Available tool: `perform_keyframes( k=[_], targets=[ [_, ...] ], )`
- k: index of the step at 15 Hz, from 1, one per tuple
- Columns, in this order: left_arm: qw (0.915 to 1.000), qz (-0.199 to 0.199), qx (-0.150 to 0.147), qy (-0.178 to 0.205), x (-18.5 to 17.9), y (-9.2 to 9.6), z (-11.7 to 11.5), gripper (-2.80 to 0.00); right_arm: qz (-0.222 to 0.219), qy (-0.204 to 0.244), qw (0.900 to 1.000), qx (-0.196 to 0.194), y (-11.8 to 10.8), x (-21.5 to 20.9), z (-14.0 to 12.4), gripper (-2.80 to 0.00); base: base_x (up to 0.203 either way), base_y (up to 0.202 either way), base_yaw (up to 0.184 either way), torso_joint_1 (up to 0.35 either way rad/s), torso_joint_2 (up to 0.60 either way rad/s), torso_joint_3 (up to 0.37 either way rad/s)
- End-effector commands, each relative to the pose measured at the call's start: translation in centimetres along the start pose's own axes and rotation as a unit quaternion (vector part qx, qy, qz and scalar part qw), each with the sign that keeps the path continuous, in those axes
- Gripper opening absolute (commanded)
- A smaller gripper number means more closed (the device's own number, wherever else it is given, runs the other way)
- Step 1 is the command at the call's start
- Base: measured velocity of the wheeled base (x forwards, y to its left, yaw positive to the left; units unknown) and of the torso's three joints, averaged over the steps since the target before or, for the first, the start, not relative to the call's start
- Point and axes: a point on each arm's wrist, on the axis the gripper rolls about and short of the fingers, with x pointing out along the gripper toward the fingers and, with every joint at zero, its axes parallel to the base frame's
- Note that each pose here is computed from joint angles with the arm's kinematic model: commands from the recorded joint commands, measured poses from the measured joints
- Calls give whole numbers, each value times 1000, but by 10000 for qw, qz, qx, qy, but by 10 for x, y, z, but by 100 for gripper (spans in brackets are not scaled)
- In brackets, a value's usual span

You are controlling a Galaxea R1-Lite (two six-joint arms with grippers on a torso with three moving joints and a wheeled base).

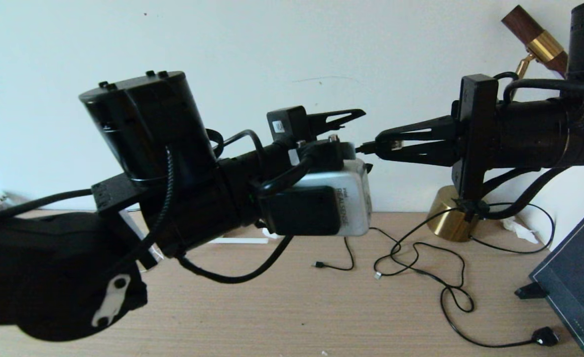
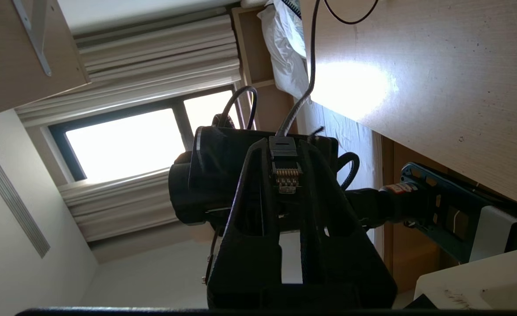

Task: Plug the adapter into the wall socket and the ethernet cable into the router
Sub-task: Hand it to the other hand

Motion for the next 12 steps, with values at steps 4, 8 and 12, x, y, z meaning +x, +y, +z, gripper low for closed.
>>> perform_keyframes(
  k=[4, 8, 12],
  targets=[
    [10000, -59, 1, -75, 5, -6, 3, -280, 5, 33, 10000, 34, 0, 0, -1, -280, 0, 0, 0, 0, 0, 0],
    [9999, -64, -3, -103, 5, -6, 5, -280, -1, 32, 10000, 34, 0, 0, -1, -280, 0, 0, 0, 0, 0, 0],
    [9999, -67, -10, -94, 3, -6, 5, -280, -43, 10, 10000, 56, -3, 0, 0, 0, 0, 0, 0, 0, 0, 0]
  ],
)
